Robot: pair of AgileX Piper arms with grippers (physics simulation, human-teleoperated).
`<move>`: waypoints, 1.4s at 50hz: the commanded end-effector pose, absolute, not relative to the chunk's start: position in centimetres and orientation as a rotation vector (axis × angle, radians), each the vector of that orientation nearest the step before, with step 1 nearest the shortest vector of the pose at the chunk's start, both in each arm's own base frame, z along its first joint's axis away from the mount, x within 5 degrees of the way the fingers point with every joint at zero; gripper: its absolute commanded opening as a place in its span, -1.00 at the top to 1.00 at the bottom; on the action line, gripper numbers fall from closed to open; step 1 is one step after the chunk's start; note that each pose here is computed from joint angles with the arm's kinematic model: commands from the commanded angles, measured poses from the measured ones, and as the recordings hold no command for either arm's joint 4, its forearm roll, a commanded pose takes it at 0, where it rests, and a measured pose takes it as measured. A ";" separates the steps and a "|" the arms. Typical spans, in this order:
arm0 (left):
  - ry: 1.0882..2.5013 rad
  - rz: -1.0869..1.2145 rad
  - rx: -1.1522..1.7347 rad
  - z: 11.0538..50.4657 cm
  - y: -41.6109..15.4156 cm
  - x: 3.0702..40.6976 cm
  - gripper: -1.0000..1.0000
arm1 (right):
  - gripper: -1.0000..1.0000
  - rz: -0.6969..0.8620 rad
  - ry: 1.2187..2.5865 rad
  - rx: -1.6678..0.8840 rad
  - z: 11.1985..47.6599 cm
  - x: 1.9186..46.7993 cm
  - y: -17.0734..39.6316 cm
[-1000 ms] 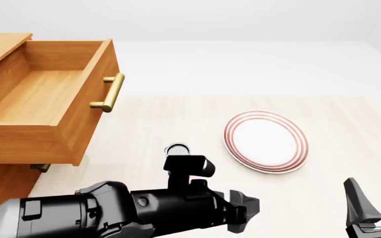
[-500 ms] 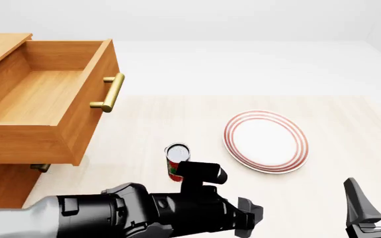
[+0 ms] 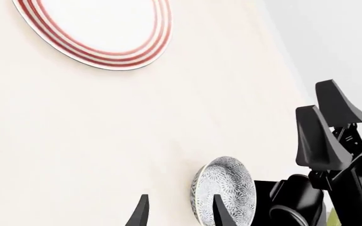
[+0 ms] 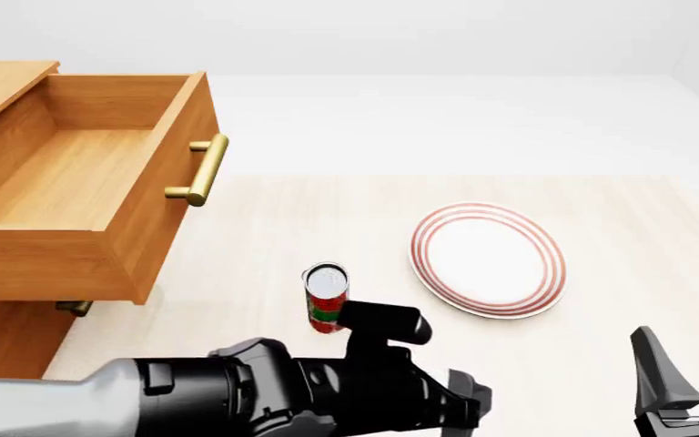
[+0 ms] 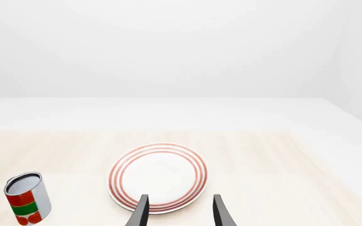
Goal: Put the bowl in the top drawer of the cabinet.
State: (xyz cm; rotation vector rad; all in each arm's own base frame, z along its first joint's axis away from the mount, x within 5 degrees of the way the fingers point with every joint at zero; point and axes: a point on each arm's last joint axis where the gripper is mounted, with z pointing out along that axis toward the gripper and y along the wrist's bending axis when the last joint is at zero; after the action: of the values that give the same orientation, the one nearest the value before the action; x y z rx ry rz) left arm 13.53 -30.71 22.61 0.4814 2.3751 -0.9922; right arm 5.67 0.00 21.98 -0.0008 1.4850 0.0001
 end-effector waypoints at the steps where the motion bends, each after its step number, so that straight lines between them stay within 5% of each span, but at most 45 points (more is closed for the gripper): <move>1: 2.380 -0.992 0.489 22.3 -31.1 13.5 -1.00 | -1.00 0.000 1.485 -0.001 22.0 5.7 0.0; 70: 2.436 -1.016 0.537 18.9 -34.2 11.6 -1.00 | -1.00 0.000 1.485 -0.001 22.0 5.7 0.0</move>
State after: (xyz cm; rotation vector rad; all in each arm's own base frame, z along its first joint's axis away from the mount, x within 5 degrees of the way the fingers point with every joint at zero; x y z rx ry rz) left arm 11.68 -33.94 19.51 0.5406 2.4258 -1.0161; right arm 5.67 0.00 21.98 -0.0010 1.4850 0.0000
